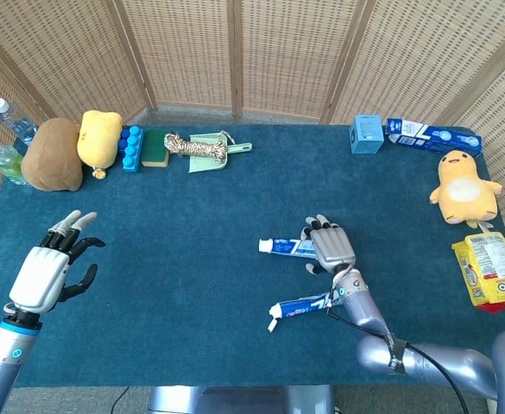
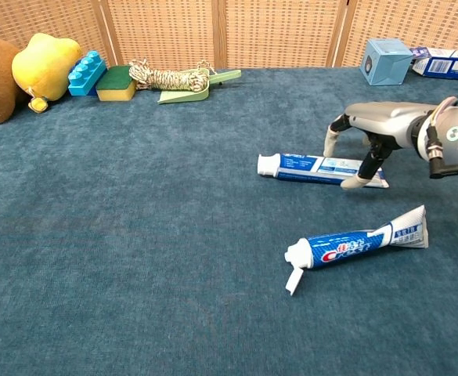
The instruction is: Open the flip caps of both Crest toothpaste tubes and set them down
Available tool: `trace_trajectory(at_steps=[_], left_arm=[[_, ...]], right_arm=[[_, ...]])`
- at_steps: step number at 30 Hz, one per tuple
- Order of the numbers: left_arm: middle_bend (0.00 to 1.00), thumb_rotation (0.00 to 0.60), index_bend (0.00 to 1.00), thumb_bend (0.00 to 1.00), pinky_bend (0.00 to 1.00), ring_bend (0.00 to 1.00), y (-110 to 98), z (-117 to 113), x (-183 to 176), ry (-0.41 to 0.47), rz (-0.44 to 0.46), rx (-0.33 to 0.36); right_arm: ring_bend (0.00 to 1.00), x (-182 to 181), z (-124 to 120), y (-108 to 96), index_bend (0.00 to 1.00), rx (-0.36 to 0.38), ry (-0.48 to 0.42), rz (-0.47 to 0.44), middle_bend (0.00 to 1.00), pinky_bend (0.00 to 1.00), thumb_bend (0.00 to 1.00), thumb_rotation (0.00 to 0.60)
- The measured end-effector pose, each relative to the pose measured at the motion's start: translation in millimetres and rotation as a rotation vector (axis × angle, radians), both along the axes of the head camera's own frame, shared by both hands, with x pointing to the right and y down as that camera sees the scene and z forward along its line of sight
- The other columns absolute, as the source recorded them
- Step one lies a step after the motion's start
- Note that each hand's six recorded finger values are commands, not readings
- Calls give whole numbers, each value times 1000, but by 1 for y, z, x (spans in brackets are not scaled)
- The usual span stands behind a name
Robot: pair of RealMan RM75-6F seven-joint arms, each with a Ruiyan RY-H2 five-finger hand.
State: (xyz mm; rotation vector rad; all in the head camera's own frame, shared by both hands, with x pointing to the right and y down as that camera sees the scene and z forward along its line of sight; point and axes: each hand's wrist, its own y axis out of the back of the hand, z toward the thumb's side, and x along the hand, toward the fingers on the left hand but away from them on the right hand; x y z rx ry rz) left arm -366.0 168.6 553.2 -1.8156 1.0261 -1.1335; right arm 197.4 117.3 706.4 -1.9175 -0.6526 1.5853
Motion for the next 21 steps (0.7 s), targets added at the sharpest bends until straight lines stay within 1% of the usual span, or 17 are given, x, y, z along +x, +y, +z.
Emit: trace_trajectory(at_steps=[8,16,21], left_arm=[[103,600,333,418,119,9,0,0,-1,1,-1,-2],[101,600,334,418,119,8,0,1,-2,3,-3,-5],[99,600,334,418,118,3,1,0,-3,4,-5,-3]], right_arm=[[55,6,6,-3,324,5,43,17,145,242,247,589],[55,11,13,-4,330,-11,68,38,145,243,259,590],[55,6,15,-5,369,-20,67,40,151,250,277,599]])
